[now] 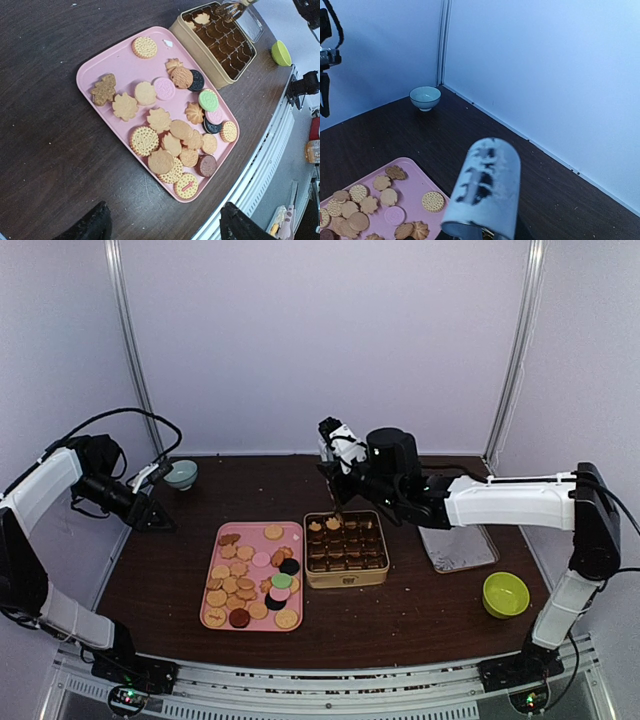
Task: Pack the cookies
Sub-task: Adjust the fake cookies in the empty pocket of the box, then pick up the fake cookies from the plate.
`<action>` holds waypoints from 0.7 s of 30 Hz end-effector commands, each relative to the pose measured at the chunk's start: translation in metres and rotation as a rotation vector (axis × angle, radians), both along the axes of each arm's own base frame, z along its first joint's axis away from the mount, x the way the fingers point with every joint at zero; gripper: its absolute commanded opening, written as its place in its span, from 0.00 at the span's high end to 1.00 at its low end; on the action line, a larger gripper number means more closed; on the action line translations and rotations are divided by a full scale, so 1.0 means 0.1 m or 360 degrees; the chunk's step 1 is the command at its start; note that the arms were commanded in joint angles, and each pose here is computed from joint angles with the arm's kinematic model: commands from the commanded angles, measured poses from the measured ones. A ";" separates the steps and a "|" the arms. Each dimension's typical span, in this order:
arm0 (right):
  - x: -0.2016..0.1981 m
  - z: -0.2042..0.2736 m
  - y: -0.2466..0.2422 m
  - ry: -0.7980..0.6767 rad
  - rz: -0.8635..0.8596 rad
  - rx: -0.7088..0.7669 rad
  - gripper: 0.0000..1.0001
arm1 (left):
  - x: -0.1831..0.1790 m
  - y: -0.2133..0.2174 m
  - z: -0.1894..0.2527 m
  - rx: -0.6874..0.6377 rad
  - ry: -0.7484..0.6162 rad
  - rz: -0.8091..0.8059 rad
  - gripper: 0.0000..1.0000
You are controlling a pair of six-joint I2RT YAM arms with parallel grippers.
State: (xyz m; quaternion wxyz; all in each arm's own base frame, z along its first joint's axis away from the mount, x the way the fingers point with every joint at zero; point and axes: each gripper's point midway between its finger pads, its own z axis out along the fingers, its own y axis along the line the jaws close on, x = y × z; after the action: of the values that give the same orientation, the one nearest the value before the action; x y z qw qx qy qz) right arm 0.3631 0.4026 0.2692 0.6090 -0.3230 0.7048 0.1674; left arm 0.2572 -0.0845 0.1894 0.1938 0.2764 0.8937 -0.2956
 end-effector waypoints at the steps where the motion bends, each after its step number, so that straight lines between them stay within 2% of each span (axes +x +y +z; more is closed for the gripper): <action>1: -0.46 0.61 0.15 -0.0161 0.0041 0.0215 0.79 | 0.02 0.01 0.07 0.0030 -0.0049 -0.0028 0.23; 9: -1.09 0.50 0.93 -0.0115 0.0240 0.0310 0.80 | 0.00 0.05 0.07 0.0071 -0.0059 -0.0021 0.22; 15: -1.21 0.37 1.37 -0.0056 0.0293 0.0368 0.79 | -0.05 0.07 0.06 0.0095 -0.0064 -0.0026 0.22; 21: -1.22 0.22 1.35 -0.0029 0.0232 0.0363 0.76 | -0.08 0.07 0.05 0.0098 -0.0065 -0.0027 0.22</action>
State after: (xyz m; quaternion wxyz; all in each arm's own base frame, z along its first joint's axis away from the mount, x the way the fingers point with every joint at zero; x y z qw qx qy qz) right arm 0.2386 0.5442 0.2604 0.6060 -0.3545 0.6599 0.2676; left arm 0.2517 -0.0780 0.1885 0.1881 0.2841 0.9003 -0.2710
